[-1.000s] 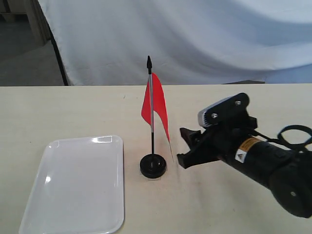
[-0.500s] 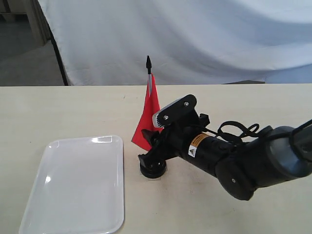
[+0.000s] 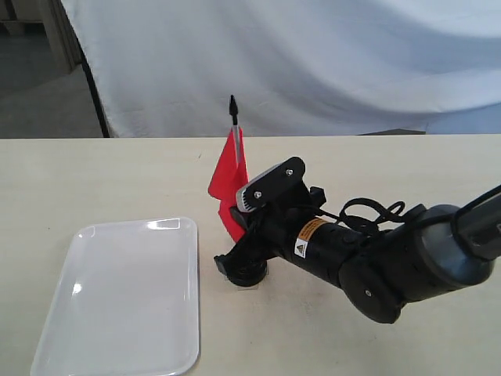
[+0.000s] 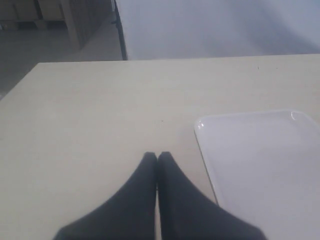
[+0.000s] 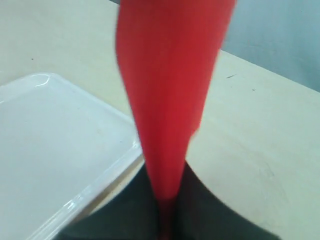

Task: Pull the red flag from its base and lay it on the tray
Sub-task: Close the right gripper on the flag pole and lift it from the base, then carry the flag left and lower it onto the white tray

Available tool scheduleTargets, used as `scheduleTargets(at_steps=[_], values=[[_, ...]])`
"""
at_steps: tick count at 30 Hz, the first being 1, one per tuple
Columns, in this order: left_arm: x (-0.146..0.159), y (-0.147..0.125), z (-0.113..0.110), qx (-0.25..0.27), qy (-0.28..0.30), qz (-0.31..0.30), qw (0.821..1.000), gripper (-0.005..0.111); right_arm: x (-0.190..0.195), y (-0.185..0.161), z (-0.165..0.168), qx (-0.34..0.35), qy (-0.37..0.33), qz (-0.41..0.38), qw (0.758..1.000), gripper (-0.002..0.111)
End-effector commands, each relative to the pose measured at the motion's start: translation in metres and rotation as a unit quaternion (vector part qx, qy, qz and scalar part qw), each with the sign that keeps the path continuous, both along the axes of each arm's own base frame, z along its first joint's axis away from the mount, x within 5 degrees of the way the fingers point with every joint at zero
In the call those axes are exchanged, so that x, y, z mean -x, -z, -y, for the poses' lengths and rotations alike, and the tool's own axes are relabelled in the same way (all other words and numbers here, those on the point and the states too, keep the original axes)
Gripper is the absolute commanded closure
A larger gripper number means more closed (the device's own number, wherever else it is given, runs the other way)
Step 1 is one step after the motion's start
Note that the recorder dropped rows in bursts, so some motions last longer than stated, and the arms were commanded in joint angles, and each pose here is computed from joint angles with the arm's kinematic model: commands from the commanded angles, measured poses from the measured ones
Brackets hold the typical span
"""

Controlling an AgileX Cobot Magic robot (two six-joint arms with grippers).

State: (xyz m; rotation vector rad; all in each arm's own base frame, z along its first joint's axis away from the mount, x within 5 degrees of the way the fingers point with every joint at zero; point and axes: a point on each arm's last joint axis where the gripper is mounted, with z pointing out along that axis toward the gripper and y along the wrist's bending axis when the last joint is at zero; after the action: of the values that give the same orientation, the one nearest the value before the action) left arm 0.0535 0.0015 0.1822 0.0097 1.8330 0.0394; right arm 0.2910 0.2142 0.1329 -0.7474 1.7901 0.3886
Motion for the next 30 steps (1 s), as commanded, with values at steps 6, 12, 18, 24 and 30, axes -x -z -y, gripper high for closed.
scheduleTargets(at_steps=[6,12,18,24,30], values=[[0.000,0.000,0.000,0.002,0.001,0.003,1.000,0.107,-0.001,-0.016,0.003,-0.010,0.007,0.008,1.000,0.109],[0.000,0.000,0.000,0.002,0.001,0.003,1.000,0.107,0.002,-0.046,0.008,0.047,0.015,-0.048,0.998,0.109],[0.000,0.000,0.000,0.002,0.001,0.003,1.000,0.107,-0.012,-0.087,-0.012,0.117,0.013,-0.110,0.987,0.109],[0.000,0.000,0.000,0.002,0.001,0.003,1.000,0.107,-0.001,-0.106,-0.057,0.190,-0.036,-0.218,0.957,0.109],[0.000,0.000,0.000,0.002,0.001,0.003,1.000,0.107,0.003,-0.102,-0.103,0.226,-0.095,-0.325,0.914,0.109]])
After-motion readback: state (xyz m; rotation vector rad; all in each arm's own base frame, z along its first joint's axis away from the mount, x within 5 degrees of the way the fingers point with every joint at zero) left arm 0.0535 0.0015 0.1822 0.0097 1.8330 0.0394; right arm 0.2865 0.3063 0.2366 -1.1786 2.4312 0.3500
